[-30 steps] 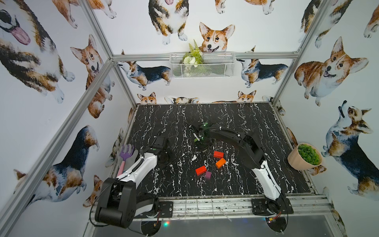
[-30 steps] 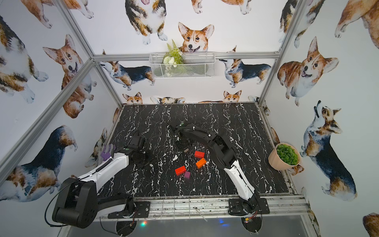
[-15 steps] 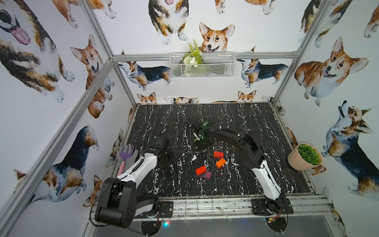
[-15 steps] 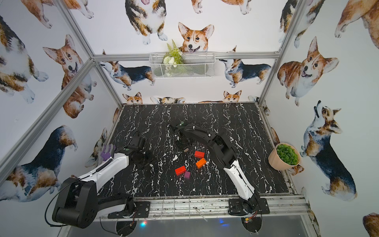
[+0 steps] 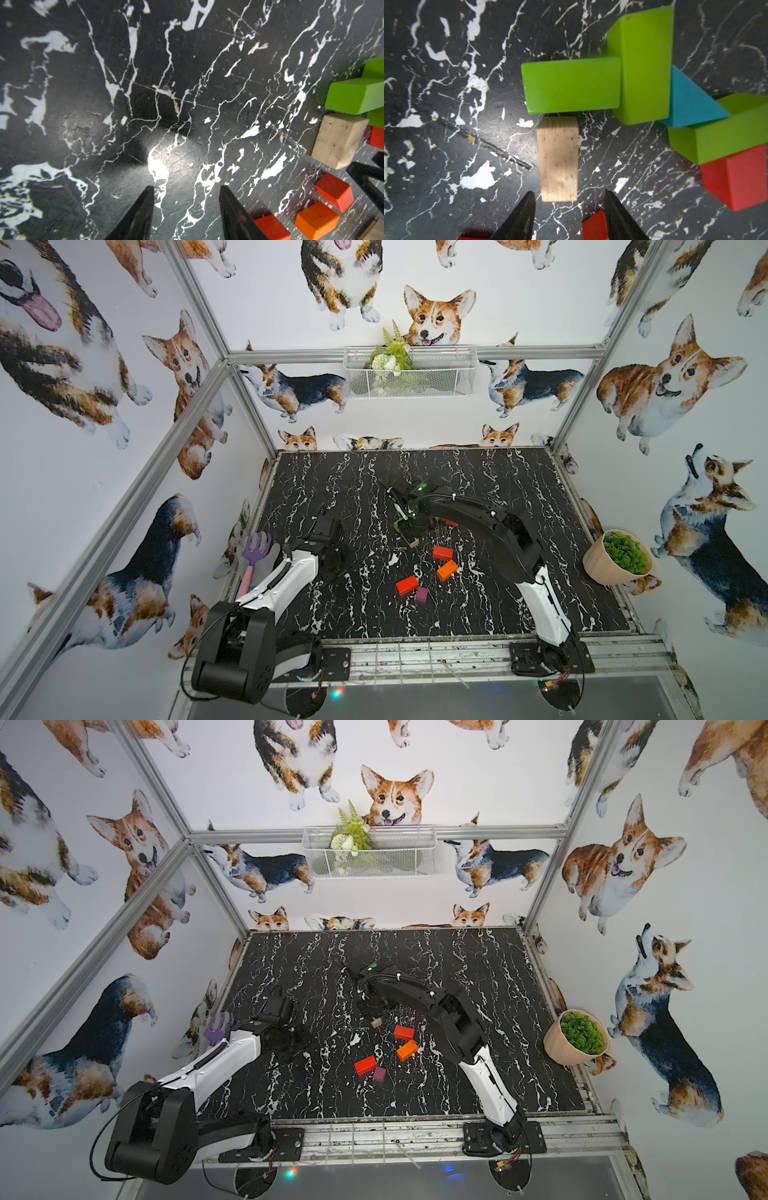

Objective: Assemble a heart with building blocks
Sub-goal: Assemble the building block at the center of the board.

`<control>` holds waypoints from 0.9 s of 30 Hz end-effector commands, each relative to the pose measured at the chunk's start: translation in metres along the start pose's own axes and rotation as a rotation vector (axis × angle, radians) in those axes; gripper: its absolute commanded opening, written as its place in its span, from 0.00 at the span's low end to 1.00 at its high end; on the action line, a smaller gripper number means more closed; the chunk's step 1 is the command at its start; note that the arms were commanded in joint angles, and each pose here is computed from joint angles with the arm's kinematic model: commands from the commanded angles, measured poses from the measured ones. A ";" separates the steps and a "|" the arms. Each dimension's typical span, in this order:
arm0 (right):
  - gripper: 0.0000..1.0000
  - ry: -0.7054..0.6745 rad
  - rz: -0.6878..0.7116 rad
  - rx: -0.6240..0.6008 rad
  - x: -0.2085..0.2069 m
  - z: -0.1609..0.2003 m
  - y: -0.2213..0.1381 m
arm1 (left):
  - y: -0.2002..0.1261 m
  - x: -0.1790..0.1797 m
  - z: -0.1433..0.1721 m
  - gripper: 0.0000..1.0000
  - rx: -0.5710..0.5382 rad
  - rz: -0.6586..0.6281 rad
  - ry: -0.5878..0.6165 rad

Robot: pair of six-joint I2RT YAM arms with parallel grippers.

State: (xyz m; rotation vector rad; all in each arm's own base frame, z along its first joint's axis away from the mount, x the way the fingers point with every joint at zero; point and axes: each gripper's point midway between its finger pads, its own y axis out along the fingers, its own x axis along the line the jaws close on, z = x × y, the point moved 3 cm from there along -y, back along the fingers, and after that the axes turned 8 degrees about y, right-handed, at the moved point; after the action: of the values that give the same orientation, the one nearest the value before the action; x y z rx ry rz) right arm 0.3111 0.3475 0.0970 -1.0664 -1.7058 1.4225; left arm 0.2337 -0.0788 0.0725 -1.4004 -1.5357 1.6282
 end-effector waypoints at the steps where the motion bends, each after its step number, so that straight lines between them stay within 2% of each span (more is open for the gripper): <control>1: 0.60 0.045 0.004 -0.053 -0.006 0.001 -0.022 | -0.002 -0.003 -0.002 0.54 -0.008 0.010 -0.001; 5: 0.57 0.124 0.012 -0.063 -0.016 0.019 -0.027 | -0.002 -0.003 -0.003 0.54 -0.008 0.009 0.000; 11: 0.55 0.222 -0.028 -0.053 -0.017 0.038 -0.017 | 0.003 -0.003 -0.004 0.54 0.005 0.001 0.000; 18: 0.53 0.228 -0.001 -0.022 -0.016 0.036 0.002 | 0.005 -0.014 -0.005 0.55 0.012 0.007 0.030; 27: 0.52 0.221 0.057 -0.013 -0.021 0.030 0.017 | 0.016 -0.050 0.007 0.58 0.048 0.001 0.152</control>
State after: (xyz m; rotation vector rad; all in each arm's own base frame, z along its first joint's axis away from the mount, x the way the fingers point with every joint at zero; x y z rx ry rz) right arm 0.2921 0.3183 0.0750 -1.2007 -1.5479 1.2741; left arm 0.2452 -0.1202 0.0714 -1.4519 -1.3984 1.5454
